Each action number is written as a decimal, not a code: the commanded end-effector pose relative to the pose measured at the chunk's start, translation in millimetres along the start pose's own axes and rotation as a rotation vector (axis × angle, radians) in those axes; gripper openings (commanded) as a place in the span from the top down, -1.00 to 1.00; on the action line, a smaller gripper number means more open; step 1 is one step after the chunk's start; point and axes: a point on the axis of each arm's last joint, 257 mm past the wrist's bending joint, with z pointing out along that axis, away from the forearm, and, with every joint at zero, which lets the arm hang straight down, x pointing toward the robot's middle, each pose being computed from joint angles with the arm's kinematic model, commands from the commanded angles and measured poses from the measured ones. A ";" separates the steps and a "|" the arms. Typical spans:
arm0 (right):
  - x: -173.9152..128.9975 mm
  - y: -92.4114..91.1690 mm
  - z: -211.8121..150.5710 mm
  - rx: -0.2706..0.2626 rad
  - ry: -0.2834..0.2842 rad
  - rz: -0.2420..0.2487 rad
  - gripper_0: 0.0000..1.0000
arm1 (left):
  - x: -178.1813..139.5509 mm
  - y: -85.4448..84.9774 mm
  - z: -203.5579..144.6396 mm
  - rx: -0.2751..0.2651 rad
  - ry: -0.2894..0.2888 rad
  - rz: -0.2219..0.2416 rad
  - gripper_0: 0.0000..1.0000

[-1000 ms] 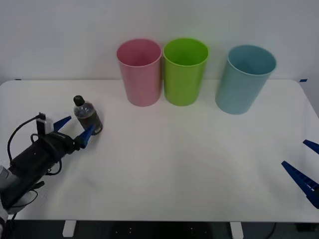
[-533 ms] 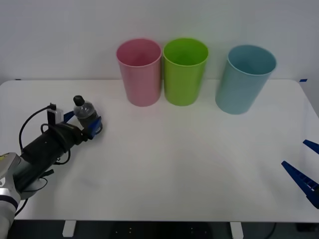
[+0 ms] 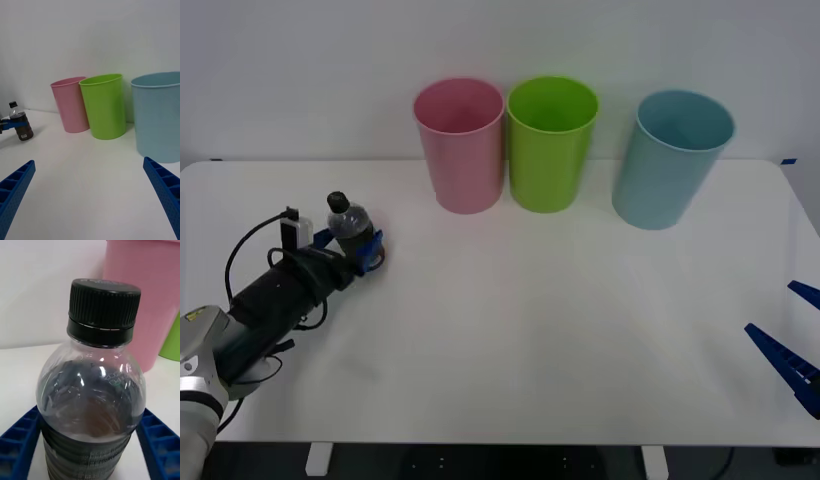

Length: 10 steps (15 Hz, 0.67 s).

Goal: Grasp the object on the table and drop it into the matching bin: aluminum can to the light blue bin, PET bottle to the pink bin.

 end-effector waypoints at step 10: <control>0.0 0.0 0.0 0.000 0.000 0.000 -1.00 | -29.8 11.8 -8.1 0.022 -0.045 0.035 1.00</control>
